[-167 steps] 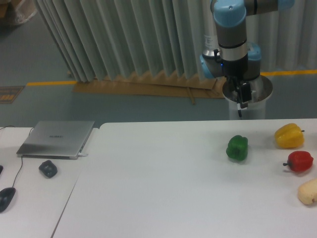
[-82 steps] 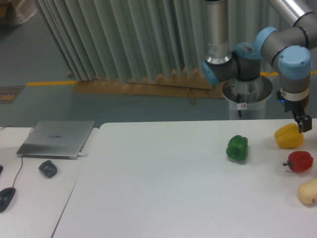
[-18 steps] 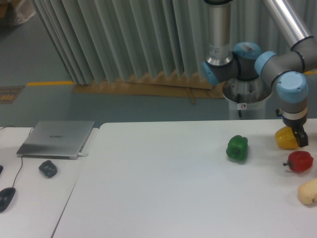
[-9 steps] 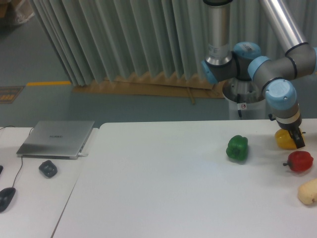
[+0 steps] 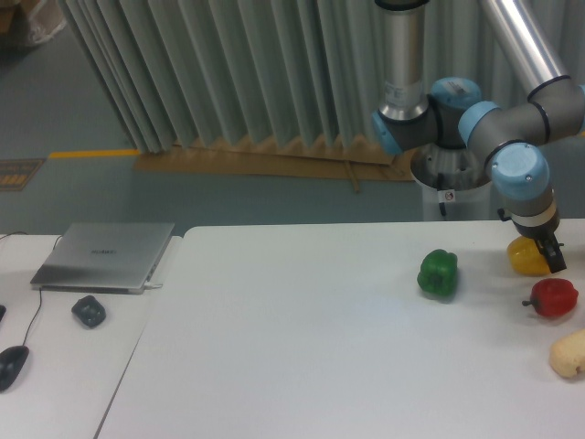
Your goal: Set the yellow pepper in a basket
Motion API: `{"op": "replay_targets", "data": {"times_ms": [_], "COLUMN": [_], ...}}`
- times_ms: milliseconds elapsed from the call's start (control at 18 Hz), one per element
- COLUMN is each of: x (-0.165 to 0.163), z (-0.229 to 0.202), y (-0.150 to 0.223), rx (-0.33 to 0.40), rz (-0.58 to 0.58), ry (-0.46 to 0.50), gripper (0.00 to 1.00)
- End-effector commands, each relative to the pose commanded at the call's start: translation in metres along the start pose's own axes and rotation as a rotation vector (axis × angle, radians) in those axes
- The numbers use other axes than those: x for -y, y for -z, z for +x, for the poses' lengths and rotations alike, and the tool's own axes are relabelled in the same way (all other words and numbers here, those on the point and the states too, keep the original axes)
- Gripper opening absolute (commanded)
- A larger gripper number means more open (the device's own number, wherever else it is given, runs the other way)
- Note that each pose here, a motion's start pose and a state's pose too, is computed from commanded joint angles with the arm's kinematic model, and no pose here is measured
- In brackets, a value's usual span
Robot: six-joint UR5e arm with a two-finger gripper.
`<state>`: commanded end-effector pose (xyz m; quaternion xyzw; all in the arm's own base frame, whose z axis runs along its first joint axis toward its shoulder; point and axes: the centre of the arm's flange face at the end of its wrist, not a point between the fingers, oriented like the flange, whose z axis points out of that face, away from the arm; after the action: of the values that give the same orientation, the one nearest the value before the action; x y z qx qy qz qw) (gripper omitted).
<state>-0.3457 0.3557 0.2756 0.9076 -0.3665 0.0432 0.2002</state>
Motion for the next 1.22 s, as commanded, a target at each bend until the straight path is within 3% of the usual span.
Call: {"op": "replay_targets", "data": {"times_ms": [222,278,333,389,667,722,1222], "x": [0.0057,0.0084,0.0102,0.0098,0.0108,0.0098,0.0099], "z": [0.0031,0.0034,0.0044,0.0041,0.0027,0.0027,0.0012], "y": [-0.0029,-0.0020,0.0003,0.0010,-0.0008,-0.0011,0.0043], "rx": [-0.004,-0.002,0.002,0.003,-0.002,-0.003,0.008], "rz": [0.009,0.006,-0.002,-0.004,-0.007,-0.009,-0.029], "ry": [0.036,0.046,0.058,0.054,0.055,0.047,0.049], "gripper": [1.00,0.85,0.19,0.00,0.00,0.99,1.00]}}
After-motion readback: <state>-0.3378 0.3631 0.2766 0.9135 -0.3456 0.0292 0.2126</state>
